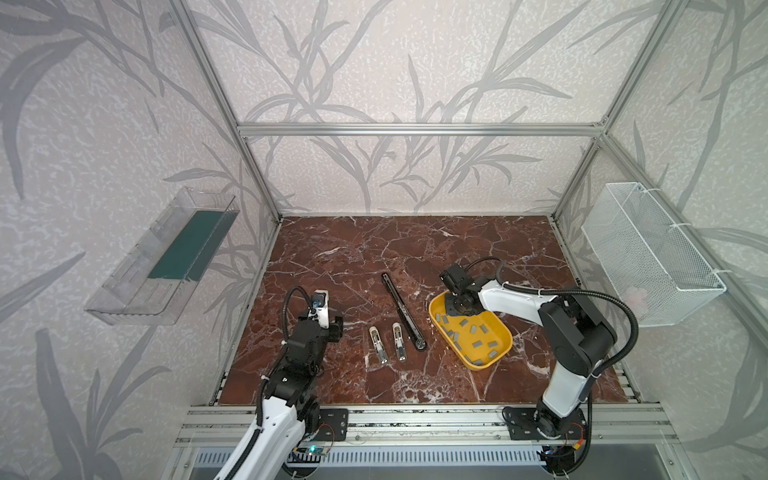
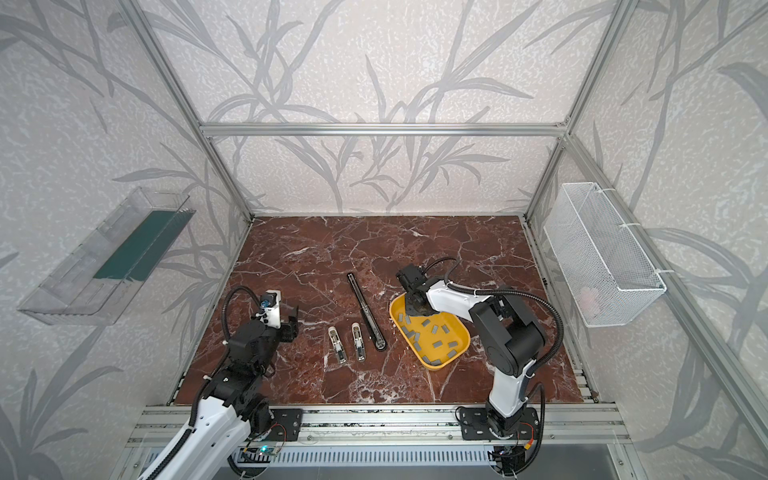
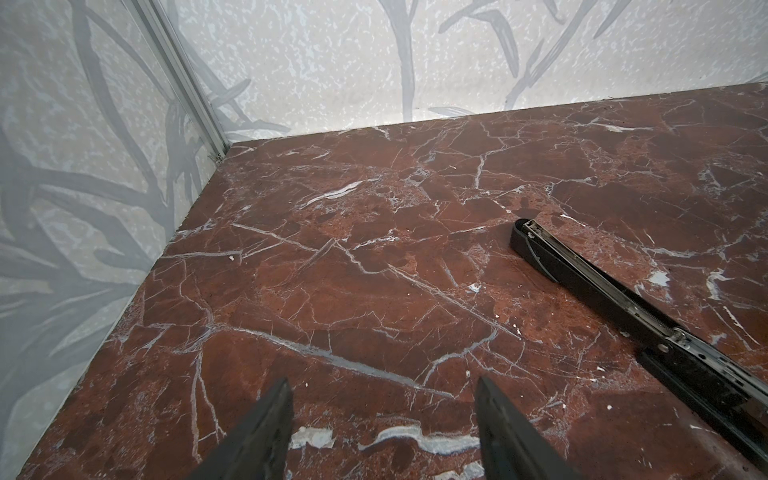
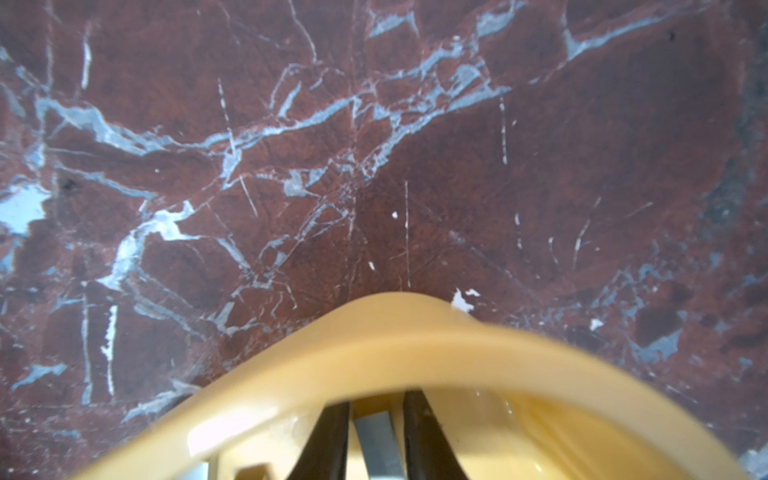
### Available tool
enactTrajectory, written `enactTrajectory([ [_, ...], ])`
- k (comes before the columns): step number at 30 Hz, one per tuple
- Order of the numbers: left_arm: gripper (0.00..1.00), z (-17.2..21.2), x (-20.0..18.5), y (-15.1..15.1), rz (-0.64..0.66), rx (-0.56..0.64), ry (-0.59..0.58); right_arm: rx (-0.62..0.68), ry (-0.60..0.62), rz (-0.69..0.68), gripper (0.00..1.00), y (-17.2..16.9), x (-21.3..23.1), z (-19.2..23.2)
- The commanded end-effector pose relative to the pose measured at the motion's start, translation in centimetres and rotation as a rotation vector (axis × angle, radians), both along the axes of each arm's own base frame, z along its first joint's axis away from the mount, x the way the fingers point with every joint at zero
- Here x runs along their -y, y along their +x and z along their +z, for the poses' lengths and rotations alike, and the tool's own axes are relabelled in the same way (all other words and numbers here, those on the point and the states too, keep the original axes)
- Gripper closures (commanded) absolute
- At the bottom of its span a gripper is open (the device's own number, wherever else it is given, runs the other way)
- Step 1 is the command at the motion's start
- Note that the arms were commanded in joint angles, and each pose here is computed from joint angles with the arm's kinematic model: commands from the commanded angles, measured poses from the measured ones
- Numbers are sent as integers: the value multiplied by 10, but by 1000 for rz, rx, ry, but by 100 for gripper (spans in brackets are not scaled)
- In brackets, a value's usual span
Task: Load the staples into the stapler
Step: 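Close the right gripper on the grey staple strip and lift it, then carry the strip over the stapler with the right gripper while the left gripper moves away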
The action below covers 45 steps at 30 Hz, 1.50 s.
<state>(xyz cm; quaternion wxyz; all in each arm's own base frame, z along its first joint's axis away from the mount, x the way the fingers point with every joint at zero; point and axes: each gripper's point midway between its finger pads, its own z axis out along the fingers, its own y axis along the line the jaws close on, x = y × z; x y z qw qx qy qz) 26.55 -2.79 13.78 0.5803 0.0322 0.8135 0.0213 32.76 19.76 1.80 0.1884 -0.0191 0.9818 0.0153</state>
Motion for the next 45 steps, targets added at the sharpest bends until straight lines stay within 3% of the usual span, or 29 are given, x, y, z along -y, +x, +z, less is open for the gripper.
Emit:
enactTrajectory([
  [1,30,-3,-1,0,2,3,2,-100,-51,18,76,-27,13,-17],
  [15,30,-3,0,0,-2,3,2,-107,-44,30,76,-31,13,-18],
  [28,31,-3,0,-1,-6,-3,5,-101,-40,33,87,-30,11,-16],
  [35,34,22,-6,1,36,29,-3,-64,-36,44,88,-28,10,-5],
  [37,30,35,-17,1,131,44,-81,-41,-42,50,88,-27,10,1],
  [40,22,50,-24,1,240,81,-311,-2,-69,61,88,-26,12,10],
  [42,21,62,-11,5,208,93,-463,47,-60,65,88,-22,10,27],
  [45,18,94,4,7,138,107,-583,87,-68,71,88,-21,11,40],
])
